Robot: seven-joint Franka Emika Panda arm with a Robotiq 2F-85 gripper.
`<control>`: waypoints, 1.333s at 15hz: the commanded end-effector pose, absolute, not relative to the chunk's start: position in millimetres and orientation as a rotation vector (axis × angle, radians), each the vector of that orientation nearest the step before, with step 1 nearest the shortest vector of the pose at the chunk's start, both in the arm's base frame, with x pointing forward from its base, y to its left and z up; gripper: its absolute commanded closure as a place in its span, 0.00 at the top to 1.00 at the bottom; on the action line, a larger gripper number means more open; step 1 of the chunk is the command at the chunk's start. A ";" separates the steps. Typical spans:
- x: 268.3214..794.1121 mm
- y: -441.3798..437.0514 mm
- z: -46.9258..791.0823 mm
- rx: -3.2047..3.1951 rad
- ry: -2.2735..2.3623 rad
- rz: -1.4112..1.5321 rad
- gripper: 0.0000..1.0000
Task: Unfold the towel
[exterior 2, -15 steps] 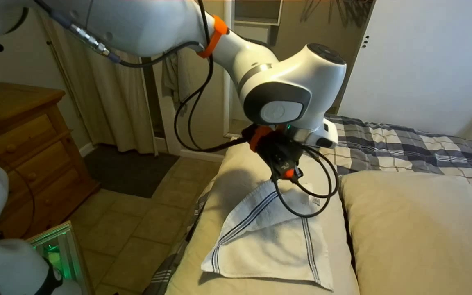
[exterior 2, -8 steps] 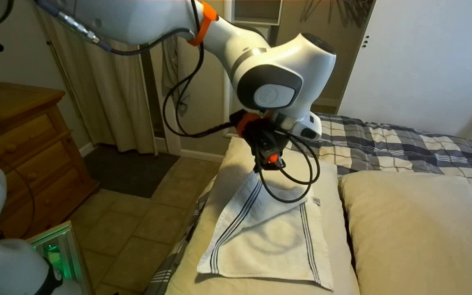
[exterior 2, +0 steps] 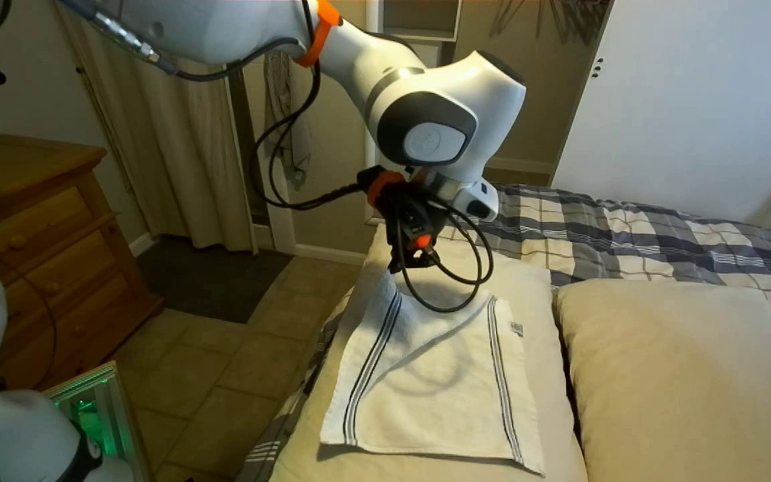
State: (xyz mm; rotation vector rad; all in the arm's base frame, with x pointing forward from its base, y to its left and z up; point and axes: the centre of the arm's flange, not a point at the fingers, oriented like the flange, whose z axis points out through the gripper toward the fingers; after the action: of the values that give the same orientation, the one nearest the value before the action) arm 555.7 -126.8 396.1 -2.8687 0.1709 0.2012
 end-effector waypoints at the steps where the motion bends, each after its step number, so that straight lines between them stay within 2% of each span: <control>1: 555.7 -107.4 392.9 -2.879 0.161 0.277 0.01; 20: 544.3 -59.5 384.0 -2.914 -0.003 0.355 0.02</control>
State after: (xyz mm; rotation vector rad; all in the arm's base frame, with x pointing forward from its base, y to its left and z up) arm 557.3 -67.5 381.8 -2.8942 0.0117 0.3404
